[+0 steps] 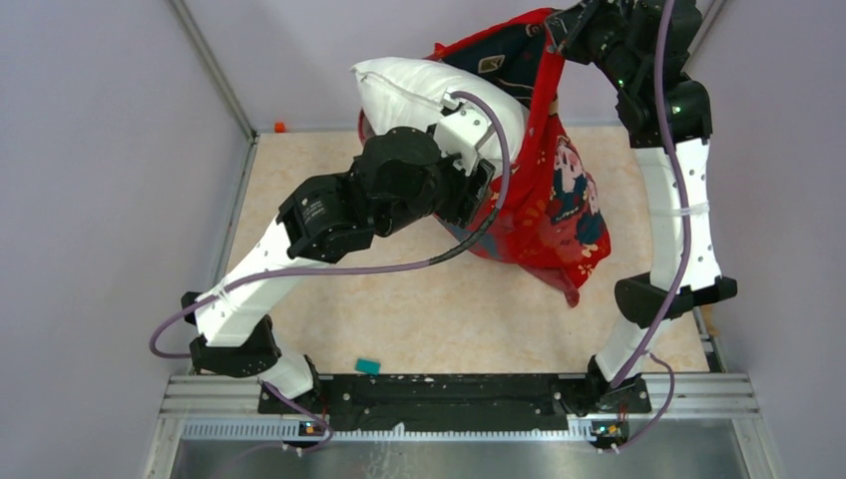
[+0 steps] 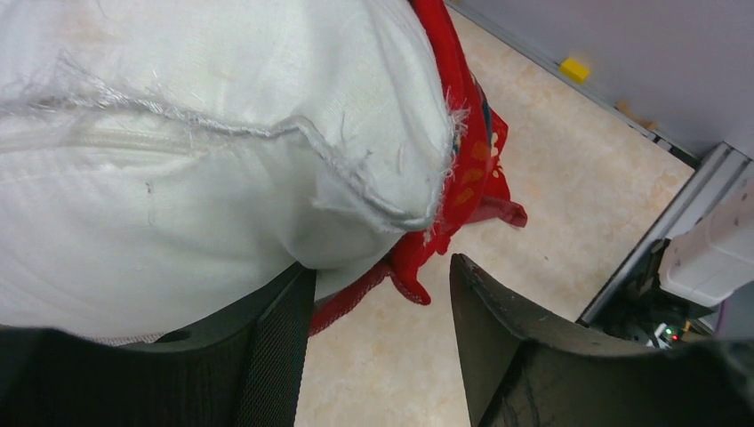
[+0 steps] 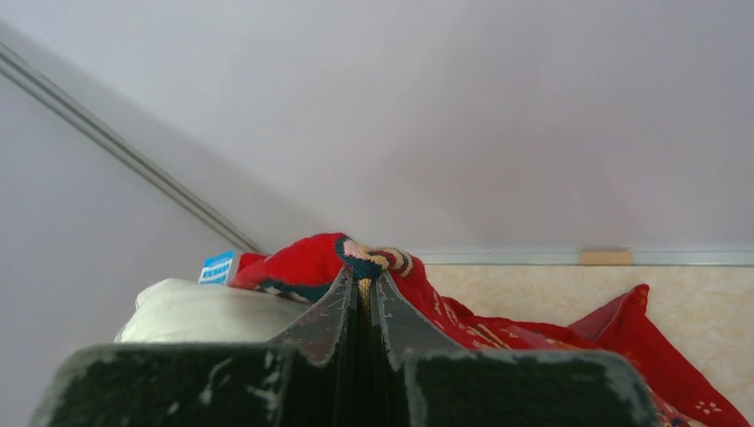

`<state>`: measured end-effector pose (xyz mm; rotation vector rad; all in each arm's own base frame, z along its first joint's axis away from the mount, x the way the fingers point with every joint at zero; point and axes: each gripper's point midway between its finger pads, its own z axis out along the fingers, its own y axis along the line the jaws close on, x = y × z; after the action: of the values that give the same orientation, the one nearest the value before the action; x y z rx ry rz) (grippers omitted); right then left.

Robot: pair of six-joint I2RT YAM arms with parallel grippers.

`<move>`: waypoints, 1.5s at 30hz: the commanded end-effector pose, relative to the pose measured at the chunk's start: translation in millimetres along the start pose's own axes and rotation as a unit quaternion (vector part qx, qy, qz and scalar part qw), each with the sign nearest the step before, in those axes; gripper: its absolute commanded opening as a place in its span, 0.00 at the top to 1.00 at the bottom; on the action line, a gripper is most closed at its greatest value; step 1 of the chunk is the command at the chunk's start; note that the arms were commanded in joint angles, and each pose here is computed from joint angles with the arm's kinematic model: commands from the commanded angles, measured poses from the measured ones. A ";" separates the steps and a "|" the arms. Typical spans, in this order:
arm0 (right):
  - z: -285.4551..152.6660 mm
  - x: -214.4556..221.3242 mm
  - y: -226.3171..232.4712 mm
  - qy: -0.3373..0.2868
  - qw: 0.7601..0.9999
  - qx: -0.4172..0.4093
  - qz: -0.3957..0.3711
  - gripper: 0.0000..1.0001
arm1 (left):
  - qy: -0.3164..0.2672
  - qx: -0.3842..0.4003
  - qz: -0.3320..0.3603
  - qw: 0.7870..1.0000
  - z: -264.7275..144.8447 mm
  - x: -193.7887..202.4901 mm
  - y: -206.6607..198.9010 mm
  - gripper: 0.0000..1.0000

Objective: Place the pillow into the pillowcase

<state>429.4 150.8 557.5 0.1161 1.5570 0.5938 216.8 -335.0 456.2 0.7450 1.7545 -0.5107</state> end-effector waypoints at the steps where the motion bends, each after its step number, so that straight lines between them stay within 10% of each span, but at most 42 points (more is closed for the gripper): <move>1: -17.4 -42.6 19.7 -0.067 0.997 -0.029 0.000 1.00 | 0.008 0.051 -0.031 0.998 -13.4 0.5 -14.4 0.38; 23: -19.7 -40.6 27.3 -0.066 0.997 -0.037 0.000 1.00 | 0.008 -0.015 -0.055 0.998 25.8 8.5 -5.5 0.40; 26: -19.7 -41.2 27.3 -0.067 0.997 -0.038 -0.001 1.00 | 0.019 -0.024 -0.050 0.998 29.8 13.2 -3.9 0.54; 29: -18.5 -37.1 26.8 -0.061 0.997 -0.037 -0.006 1.00 | 0.018 0.006 -0.049 0.999 20.0 7.5 -11.3 0.89; 34: -8.8 -9.4 20.7 -0.026 0.999 -0.030 -0.025 1.00 | -0.101 0.120 -0.056 0.986 -57.0 -67.9 -25.4 1.00; 39: -12.2 -6.4 30.9 -0.024 0.998 -0.054 -0.027 1.00 | -0.281 0.029 -0.072 0.956 -129.0 -142.4 33.3 1.00; 45: -37.7 -36.6 70.0 -0.073 0.987 -0.144 -0.022 1.00 | -0.358 -0.019 -0.045 0.933 -135.9 -182.8 48.7 1.00</move>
<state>424.8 192.8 537.7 -0.0227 1.5915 0.6730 188.7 -268.2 591.1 0.5440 1.3825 -0.6982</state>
